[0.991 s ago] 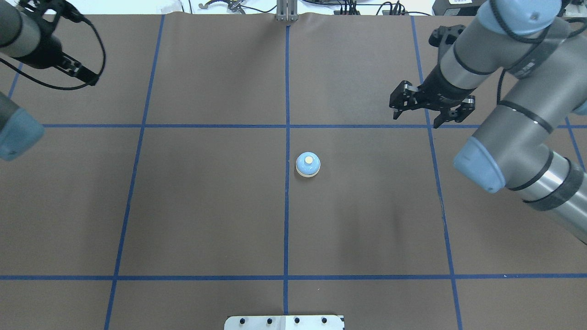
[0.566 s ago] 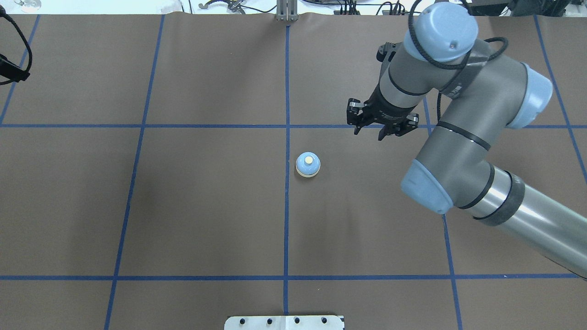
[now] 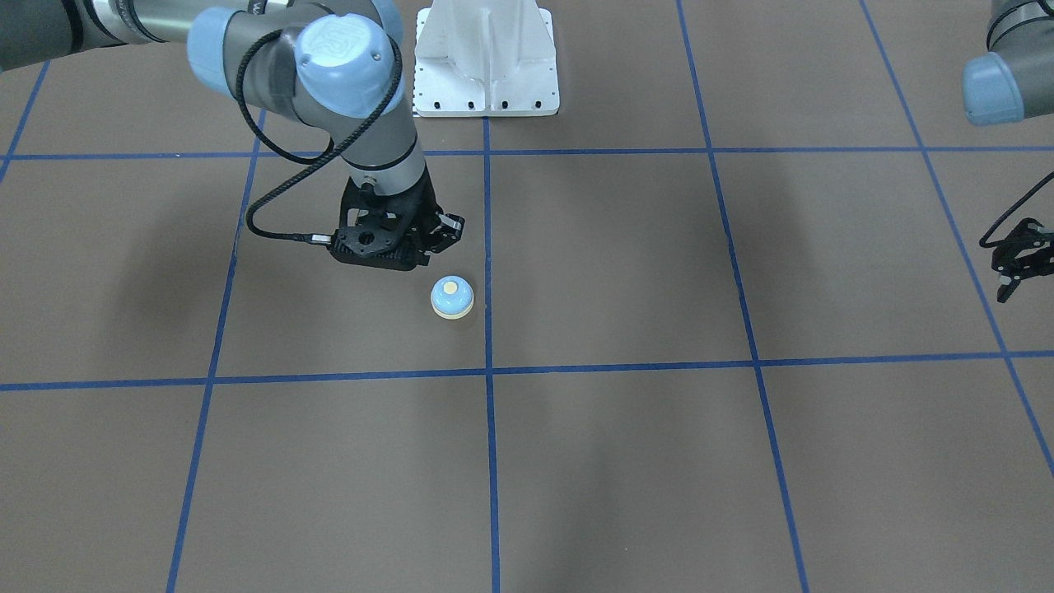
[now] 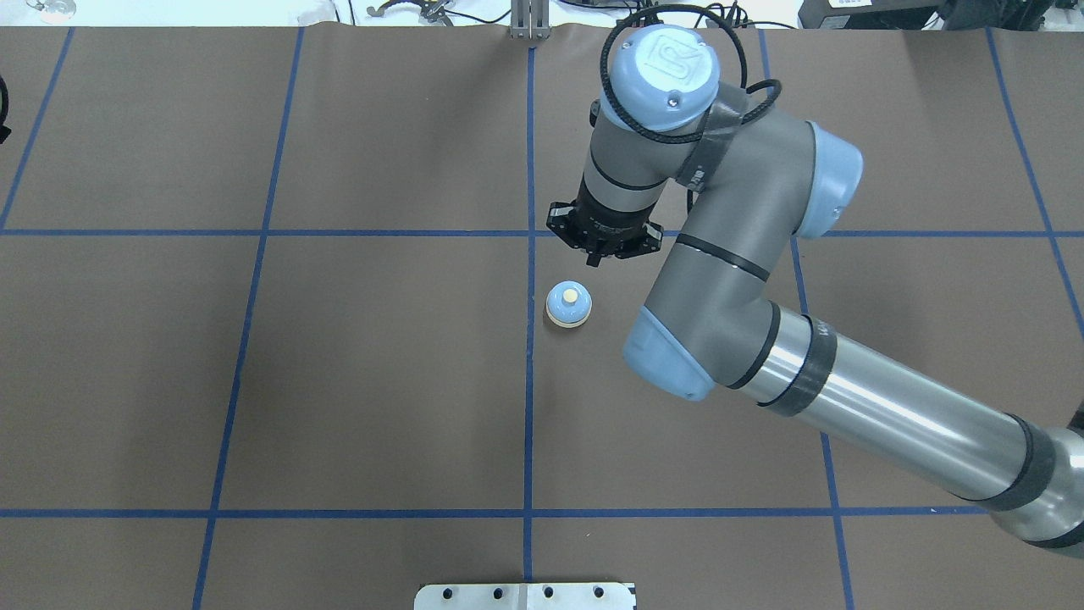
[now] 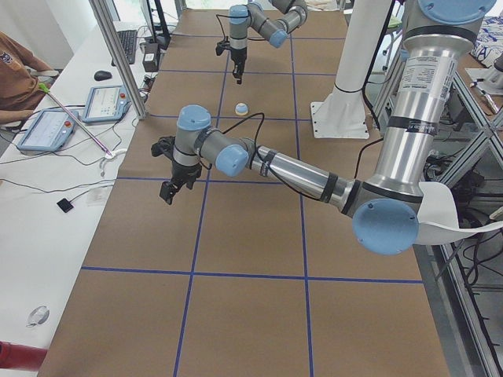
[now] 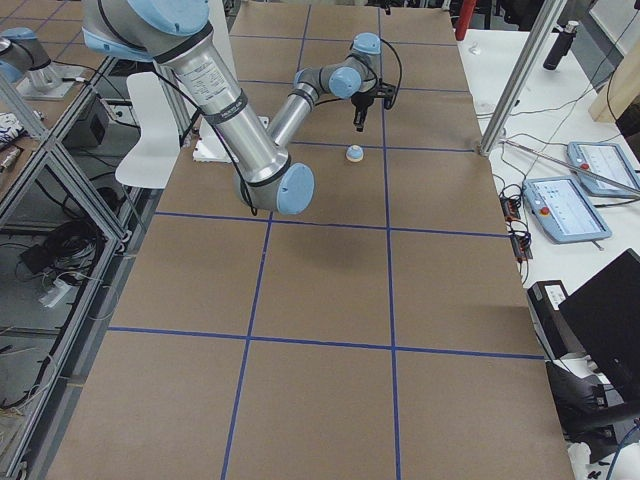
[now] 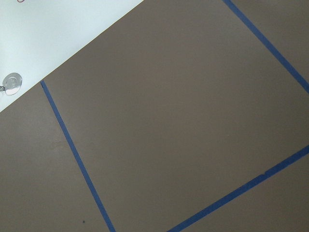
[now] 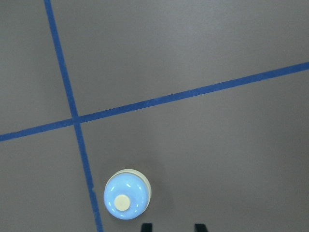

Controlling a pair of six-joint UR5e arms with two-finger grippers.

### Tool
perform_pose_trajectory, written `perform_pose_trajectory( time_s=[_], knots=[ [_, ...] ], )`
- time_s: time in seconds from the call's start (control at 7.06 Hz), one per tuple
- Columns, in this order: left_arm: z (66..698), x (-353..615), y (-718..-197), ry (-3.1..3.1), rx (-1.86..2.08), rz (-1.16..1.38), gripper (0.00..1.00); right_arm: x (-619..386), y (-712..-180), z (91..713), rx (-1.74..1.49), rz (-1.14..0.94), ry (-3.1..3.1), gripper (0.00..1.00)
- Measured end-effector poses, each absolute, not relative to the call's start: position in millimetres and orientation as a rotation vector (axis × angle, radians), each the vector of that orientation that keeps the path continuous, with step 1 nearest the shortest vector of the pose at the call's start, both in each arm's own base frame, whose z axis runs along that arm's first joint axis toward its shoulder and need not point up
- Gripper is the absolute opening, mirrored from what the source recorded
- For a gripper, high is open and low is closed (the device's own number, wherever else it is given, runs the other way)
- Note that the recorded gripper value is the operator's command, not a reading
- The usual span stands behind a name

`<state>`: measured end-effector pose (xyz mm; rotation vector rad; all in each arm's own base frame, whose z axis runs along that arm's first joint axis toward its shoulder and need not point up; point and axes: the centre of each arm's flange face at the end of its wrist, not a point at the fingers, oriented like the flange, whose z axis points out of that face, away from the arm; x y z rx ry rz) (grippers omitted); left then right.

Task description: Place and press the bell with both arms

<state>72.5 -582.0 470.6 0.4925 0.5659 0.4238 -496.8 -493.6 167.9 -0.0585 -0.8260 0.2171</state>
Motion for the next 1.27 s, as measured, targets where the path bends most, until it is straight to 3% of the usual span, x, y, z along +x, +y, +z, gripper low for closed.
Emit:
perform_pose_trajectory(
  time_s=[1.27],
  knots=[
    [476,63,-578,0.583,0.482,0.406,1.00,-578,-500,209,-0.081,0.175,-0.751,0.00]
  ],
)
